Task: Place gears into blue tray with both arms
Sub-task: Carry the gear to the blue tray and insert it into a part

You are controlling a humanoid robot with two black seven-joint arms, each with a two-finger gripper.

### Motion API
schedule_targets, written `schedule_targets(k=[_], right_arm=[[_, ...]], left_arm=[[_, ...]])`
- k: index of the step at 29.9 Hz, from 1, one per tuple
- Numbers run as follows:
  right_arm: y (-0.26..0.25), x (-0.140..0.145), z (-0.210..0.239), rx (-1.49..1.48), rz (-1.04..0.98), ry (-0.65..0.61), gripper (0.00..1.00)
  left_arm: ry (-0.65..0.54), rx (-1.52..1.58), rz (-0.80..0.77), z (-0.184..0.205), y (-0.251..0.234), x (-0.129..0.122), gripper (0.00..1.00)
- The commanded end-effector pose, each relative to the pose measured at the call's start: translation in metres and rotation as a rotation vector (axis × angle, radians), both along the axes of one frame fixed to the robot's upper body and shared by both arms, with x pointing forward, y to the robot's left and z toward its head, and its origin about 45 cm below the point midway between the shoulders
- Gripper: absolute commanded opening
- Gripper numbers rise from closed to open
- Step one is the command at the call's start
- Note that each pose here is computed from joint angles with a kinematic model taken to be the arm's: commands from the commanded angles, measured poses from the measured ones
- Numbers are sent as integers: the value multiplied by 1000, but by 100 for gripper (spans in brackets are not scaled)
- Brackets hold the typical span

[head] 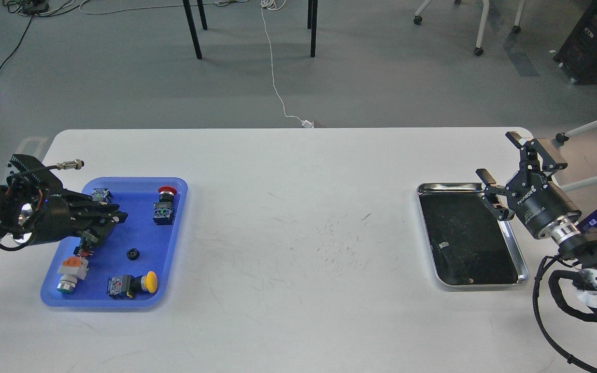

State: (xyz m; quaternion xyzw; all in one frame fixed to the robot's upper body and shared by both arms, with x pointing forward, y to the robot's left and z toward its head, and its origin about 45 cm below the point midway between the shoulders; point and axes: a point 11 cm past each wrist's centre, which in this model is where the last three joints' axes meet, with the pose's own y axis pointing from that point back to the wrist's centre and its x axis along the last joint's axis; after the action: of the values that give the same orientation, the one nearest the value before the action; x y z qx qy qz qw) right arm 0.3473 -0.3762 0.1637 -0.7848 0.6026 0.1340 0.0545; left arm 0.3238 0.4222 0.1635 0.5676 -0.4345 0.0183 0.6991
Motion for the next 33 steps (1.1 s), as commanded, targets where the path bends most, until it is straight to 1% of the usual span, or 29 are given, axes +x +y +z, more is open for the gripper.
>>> schedule_targets(k=[1,7,10,15,16,17,18,20,21,25,27,28,30,31,33], right_arm=[[0,0,0,1,0,0,96],[0,0,0,2,-1,-1,96],[0,0,1,2,-1,-2,96],[-1,0,1,1,-2,-2,96],[0,1,1,2,-2,-4,96],[0,1,1,2,-2,-4,96],[-1,1,2,1,-2,-4,96],[-1,1,2,-1,-3,-4,96],[-2,1,2,0,-4,-4,96],[-2,1,3,2,-6,-8,96],[-2,2,4,4,-7,-12,96],[-2,2,4,3,-8,-12,96],[-2,2,4,3,-8,-12,96],[-2,2,4,2,-7,-11,96],[-2,4,5,1,-11,-14,97]], left_arm=[[-1,-8,-15,-8,-3,-6,16],[2,-24,-25,-14,-11,-4,18],[5,-29,-25,-18,-15,-2,24],[9,-27,-11,-27,-16,2,27],[9,-25,-8,-27,-15,3,30],[9,-22,-5,-27,-14,3,37],[9,-27,-3,-27,-15,3,47],[0,-28,-2,-25,-14,5,72],[-7,-29,3,-23,-13,6,81],[-42,-42,15,-10,-11,14,87],[-104,-112,68,13,-10,28,87],[-144,-187,99,29,-18,38,87],[-186,-375,156,56,-39,52,88],[-194,-486,190,69,-50,56,88],[-166,-719,260,86,-73,61,92]])
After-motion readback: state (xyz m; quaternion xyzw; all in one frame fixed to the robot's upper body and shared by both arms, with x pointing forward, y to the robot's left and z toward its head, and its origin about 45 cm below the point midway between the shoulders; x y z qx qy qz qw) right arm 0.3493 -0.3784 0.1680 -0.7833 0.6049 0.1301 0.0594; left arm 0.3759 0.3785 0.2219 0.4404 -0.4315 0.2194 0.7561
